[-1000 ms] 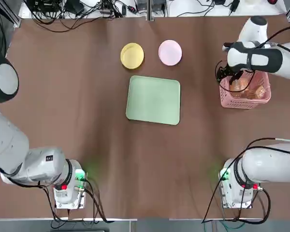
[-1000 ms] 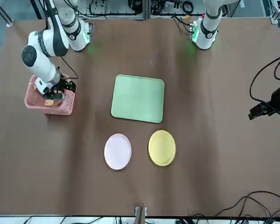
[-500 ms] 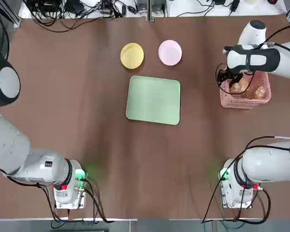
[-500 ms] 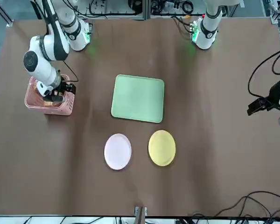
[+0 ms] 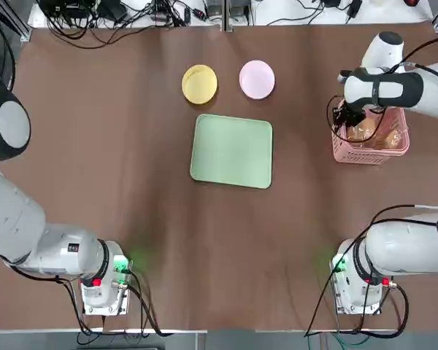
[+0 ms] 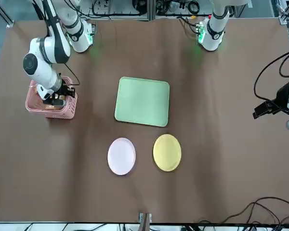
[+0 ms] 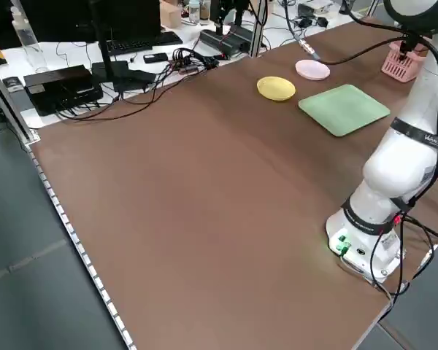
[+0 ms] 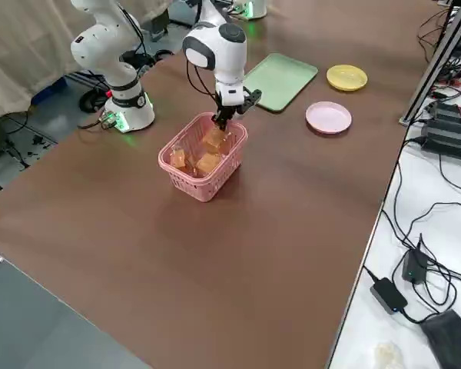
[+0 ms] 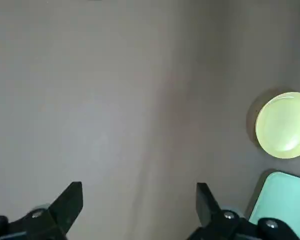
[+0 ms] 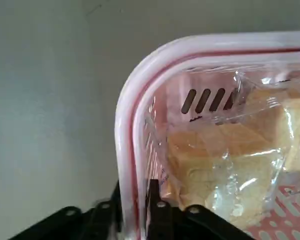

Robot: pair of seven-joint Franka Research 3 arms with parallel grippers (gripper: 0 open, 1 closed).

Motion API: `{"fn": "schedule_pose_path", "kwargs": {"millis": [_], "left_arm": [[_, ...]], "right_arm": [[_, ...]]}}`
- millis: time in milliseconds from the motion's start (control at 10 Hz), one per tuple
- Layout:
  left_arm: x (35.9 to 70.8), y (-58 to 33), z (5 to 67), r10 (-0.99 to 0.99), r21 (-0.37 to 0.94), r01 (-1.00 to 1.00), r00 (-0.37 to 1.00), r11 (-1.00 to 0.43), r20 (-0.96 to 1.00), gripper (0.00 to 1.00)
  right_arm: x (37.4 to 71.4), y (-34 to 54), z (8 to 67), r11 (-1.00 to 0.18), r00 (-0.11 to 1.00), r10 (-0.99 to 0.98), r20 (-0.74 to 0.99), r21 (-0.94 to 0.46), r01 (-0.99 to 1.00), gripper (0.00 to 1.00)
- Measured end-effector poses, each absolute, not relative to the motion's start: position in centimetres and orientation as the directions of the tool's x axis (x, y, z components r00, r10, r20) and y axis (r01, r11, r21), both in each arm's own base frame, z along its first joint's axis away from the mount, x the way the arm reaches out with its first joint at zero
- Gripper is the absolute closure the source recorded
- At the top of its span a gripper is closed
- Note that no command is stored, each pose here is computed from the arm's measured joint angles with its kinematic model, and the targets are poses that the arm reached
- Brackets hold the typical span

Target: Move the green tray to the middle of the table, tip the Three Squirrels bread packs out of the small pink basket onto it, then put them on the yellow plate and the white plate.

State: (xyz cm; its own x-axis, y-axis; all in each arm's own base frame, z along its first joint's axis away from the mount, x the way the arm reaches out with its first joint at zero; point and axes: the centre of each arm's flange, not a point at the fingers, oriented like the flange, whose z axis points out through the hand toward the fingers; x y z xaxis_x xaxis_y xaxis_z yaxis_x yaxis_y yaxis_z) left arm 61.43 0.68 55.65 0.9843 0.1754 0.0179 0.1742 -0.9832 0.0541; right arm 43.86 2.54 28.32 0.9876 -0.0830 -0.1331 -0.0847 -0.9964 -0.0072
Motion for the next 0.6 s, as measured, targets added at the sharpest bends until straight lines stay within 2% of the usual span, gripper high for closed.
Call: {"fn": "schedule_pose_path", "kwargs": {"millis": [100, 400, 600], "left_arm": [[61.1, 0.7, 56.0, 0.176, 0.054, 0.175, 0.984, -0.983, 0.009, 0.00], [59.6, 0.8, 58.1, 0.173, 0.057, 0.173, 0.985, -0.983, 0.001, 0.00], [59.9, 0.5, 57.3, 0.176, 0.080, 0.177, 0.984, -0.981, -0.012, 0.00]], "right_arm": [[43.8, 2.5, 28.3, -0.996, 0.987, -0.083, -0.134, -0.006, -0.085, 0.89], [43.8, 2.5, 28.4, -0.997, 0.986, -0.082, -0.144, -0.004, -0.083, 0.92], [44.0, 2.4, 29.6, -0.997, 0.988, -0.082, -0.134, -0.005, -0.083, 0.92]]}}
